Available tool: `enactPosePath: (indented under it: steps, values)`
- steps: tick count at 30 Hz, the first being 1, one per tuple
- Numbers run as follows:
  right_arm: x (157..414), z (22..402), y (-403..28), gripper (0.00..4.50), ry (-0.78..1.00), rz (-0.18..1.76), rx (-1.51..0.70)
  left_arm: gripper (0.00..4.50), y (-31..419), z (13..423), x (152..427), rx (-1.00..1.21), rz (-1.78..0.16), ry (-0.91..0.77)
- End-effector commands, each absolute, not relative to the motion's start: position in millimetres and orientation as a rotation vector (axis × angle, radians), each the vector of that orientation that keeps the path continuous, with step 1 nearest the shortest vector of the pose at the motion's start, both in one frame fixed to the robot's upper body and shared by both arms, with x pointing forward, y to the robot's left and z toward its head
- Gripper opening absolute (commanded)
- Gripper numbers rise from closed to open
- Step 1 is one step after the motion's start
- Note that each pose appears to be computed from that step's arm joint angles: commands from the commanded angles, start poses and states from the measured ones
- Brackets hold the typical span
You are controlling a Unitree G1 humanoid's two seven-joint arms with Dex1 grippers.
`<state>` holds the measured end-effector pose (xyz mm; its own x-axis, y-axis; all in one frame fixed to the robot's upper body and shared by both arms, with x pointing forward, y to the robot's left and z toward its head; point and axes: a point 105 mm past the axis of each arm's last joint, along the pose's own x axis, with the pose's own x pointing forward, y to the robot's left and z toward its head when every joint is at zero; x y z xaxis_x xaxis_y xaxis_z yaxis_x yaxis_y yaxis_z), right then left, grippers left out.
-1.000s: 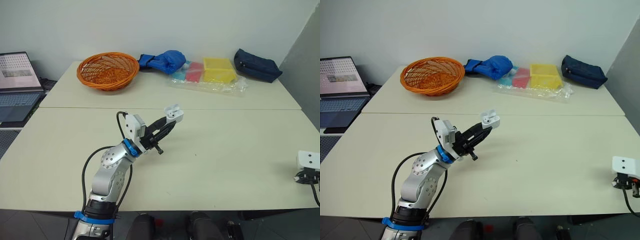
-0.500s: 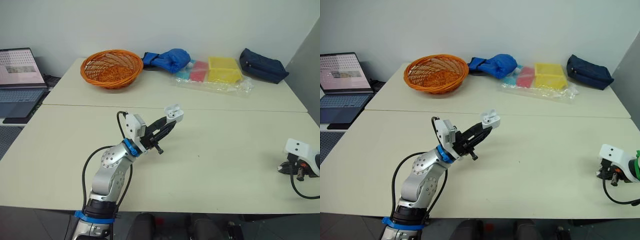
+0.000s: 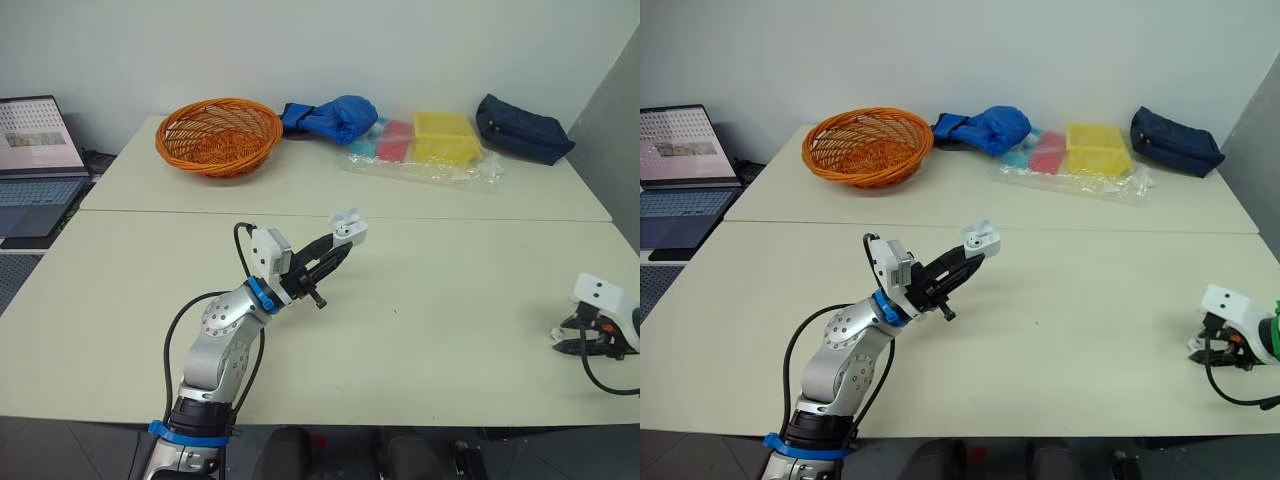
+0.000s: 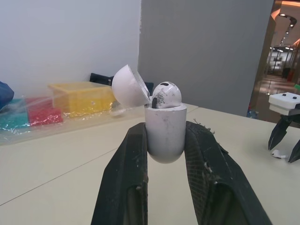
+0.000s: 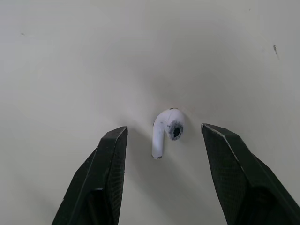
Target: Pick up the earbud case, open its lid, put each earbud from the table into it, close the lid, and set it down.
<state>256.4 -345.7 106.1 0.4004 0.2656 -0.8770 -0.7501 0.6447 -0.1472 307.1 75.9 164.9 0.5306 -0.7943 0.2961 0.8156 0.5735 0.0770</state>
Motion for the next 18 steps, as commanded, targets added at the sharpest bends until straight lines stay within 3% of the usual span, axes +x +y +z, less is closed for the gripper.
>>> enactPosePath:
  steps: [1, 6, 9, 14, 15, 18]
  values:
    - [259.2, 136.6, -346.7, 2.64, 0.91, 0.664, -0.55, 0.73, 72.6, 175.7, 303.3, -0.06, -0.985, -0.364]
    - [261.3, 147.9, -348.5, 2.64, 0.899, 0.615, -0.473, 0.73, 72.8, 175.5, 302.6, -0.061, -0.989, -0.365]
    - [264.9, 145.1, -357.8, 2.07, 0.899, 0.553, -0.494, 0.73, 71.7, 175.5, 302.2, -0.063, -0.995, -0.365]
    - [269.5, 132.2, -357.3, 0.22, 0.895, 0.531, -0.493, 0.73, 72.2, 176.3, 303.1, -0.061, -0.996, -0.364]
    - [270.7, 131.2, -357.5, 0.02, 0.892, 0.527, -0.497, 0.73, 72.6, 176.3, 303.5, -0.06, -0.995, -0.364]
    - [273.9, 130.0, -356.7, 0.02, 0.88, 0.522, -0.498, 0.73, 73.9, 176.3, 303.4, -0.056, -0.993, -0.363]
